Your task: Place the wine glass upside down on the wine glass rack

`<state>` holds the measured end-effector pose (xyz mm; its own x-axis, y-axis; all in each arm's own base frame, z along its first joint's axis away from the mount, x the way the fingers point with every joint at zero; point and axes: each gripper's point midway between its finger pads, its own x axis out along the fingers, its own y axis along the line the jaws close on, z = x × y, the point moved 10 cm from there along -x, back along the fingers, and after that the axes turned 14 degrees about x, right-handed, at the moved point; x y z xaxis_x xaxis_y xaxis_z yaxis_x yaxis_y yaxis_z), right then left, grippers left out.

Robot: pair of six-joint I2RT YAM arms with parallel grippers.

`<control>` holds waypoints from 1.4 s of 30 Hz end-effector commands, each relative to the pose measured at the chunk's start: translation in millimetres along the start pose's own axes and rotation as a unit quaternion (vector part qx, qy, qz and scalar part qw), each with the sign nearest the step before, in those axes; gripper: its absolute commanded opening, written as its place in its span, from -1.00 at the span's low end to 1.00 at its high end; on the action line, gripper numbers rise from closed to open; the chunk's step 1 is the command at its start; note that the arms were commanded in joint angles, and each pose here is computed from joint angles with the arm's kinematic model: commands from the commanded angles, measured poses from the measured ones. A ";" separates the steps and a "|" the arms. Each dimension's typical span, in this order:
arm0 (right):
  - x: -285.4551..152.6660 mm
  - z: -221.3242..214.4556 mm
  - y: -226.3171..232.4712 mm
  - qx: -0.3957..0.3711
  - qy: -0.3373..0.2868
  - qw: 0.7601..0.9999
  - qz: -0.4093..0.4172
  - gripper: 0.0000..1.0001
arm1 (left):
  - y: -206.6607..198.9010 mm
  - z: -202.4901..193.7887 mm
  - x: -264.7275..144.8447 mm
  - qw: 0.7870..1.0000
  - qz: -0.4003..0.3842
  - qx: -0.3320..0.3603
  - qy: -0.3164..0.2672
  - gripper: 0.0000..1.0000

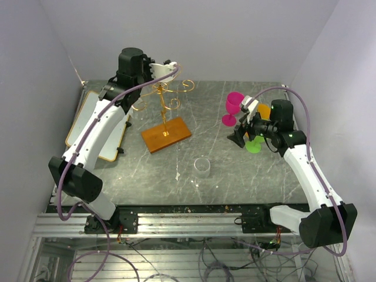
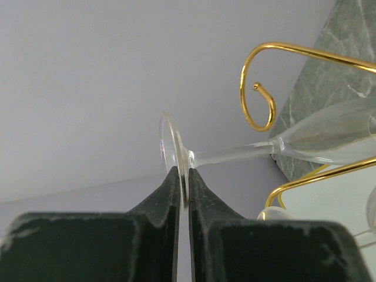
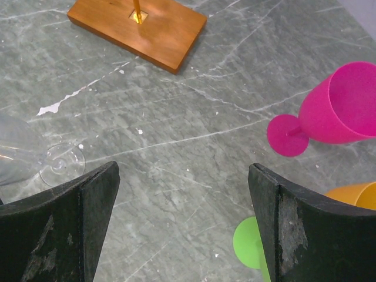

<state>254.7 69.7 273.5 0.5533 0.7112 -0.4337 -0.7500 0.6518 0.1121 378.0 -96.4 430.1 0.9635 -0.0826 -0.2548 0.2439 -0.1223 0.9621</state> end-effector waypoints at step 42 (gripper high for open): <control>3.0 -1.0 -7.8 0.022 -0.009 0.999 -0.033 1.00 | 10.8 35.7 16.3 0.991 0.059 -0.116 -0.018 -0.86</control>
<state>262.6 69.1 266.8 0.5763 0.6846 -0.4464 -0.7099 0.6899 0.1418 392.5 -134.1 407.3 0.9584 -0.1456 -0.2453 0.2542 0.0453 0.9661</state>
